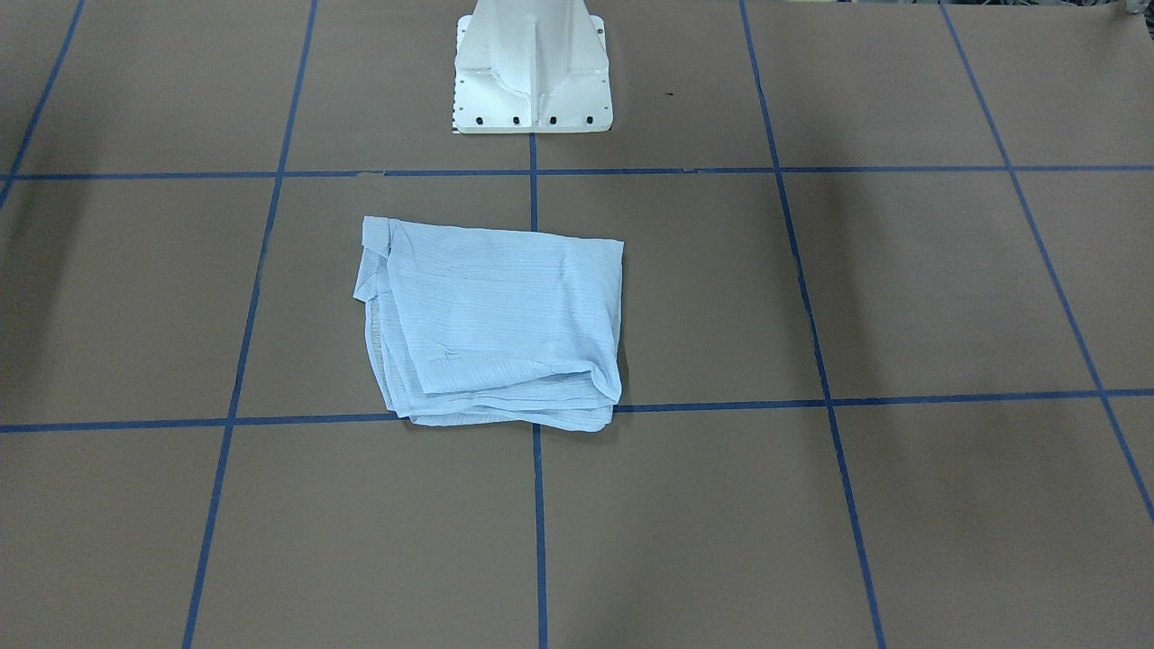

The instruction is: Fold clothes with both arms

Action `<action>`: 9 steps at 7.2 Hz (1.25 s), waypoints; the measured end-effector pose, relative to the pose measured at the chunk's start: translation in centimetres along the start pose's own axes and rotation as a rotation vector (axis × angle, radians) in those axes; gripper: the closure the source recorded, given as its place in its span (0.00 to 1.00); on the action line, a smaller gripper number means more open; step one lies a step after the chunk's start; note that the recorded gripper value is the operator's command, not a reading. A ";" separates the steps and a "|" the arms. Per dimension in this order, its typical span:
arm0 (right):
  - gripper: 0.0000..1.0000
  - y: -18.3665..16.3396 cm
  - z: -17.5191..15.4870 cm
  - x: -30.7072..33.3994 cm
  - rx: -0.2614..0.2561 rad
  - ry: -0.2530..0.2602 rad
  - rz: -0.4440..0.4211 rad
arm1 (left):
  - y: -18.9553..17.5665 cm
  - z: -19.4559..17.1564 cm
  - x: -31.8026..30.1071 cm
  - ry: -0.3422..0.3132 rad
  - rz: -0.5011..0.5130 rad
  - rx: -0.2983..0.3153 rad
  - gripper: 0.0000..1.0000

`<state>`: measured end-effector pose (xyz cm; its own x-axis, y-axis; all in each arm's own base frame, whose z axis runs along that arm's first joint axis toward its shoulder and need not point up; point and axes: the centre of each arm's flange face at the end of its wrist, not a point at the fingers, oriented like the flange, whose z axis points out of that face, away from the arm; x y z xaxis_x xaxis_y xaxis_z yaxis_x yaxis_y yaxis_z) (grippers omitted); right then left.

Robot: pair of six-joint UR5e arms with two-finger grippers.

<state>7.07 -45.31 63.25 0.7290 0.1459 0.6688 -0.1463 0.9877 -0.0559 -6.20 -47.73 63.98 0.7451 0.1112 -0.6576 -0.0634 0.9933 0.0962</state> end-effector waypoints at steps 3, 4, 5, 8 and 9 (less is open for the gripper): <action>0.00 0.0 0.1 0.0 -0.004 -0.003 0.002 | -0.1 0.0 0.1 0.001 0.001 0.000 0.01; 0.00 0.1 0.2 0.0 -0.006 -0.004 -0.001 | -0.1 0.0 0.1 0.001 0.001 0.000 0.00; 0.00 0.1 0.3 -0.1 -0.009 -0.004 -0.009 | -0.1 0.0 0.1 0.001 0.000 -0.001 0.01; 0.00 0.2 0.9 -0.6 -0.024 -0.003 -0.026 | 0.2 0.1 0.1 0.026 -0.009 -0.005 0.00; 0.00 0.2 1.0 -0.7 -0.026 -0.003 -0.028 | 0.2 0.2 0.4 0.065 -0.017 -0.005 0.01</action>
<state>5.87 -45.26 63.52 0.7304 0.1181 0.6727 -0.1083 0.9925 -0.0566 -5.75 -47.48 63.93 0.7013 0.0959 -0.7064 -0.0548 0.9952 0.0808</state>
